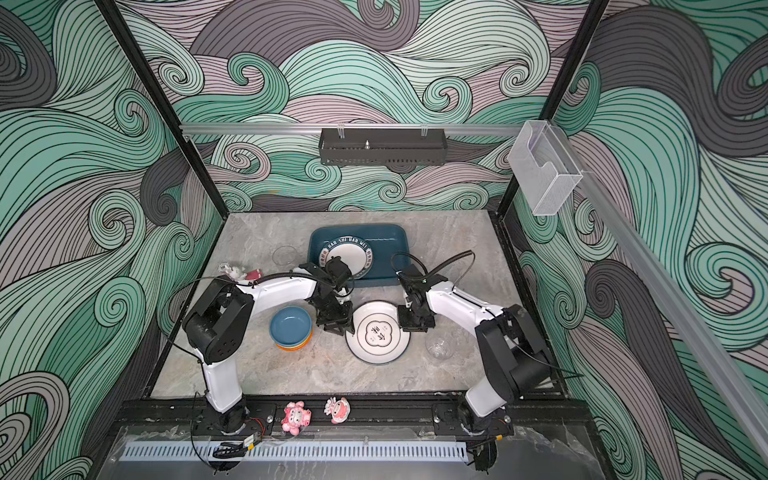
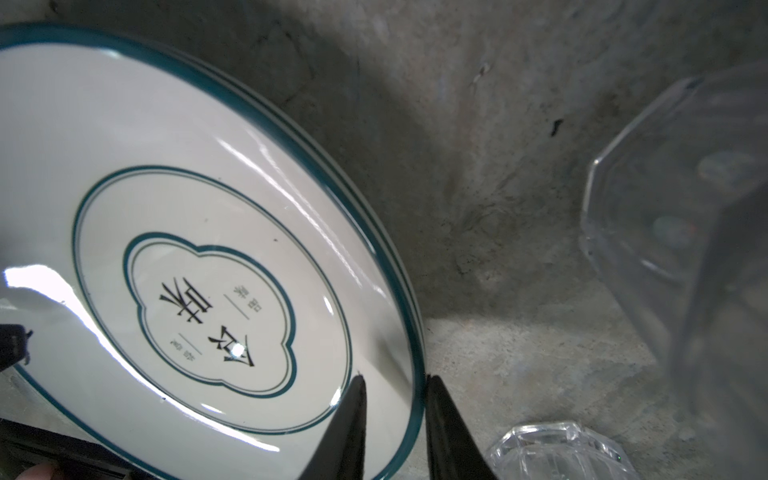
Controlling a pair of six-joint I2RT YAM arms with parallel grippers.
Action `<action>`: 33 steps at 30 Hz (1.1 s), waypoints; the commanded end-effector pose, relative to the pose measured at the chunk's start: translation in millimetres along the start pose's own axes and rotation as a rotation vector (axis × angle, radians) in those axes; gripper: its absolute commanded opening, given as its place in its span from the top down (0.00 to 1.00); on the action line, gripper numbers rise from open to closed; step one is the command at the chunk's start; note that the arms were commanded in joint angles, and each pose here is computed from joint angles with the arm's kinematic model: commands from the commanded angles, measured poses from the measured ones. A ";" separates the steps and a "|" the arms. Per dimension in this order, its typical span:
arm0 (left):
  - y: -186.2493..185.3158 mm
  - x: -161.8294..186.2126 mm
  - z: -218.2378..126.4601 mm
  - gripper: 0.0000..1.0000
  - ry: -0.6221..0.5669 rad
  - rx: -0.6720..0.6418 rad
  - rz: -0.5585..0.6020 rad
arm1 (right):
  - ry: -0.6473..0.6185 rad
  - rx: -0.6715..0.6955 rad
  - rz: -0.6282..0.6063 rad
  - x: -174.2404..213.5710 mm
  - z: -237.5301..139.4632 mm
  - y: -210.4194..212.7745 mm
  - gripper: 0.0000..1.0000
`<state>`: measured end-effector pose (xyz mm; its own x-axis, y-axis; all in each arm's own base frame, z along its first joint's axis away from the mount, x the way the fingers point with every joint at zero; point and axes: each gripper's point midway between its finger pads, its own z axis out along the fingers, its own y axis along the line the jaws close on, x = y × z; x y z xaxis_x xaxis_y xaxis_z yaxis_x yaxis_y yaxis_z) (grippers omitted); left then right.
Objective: Place the mixed dishes into the plastic bin
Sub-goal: 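Grip the cloud-print plate rims from opposite sides with both grippers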
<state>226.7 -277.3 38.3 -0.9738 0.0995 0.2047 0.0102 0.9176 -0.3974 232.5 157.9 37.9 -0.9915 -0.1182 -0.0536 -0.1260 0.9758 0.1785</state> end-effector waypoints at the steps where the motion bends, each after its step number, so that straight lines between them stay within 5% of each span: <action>1: -11.3 -3.1 -0.8 0.61 0.000 0.023 0.035 | 0.006 -0.004 -0.017 -0.4 -1.5 3.6 0.75; 33: -13.3 -1.4 3.4 0.64 0.009 0.050 0.034 | 0.011 0.071 -0.056 1.1 -5.8 -2.4 0.89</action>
<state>227.8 -280.8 39.0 -0.9737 0.1089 0.2000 0.0163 0.9093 -0.4157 230.2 151.7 41.0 -0.9869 -0.1532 -0.0513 -0.1583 0.9805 0.1161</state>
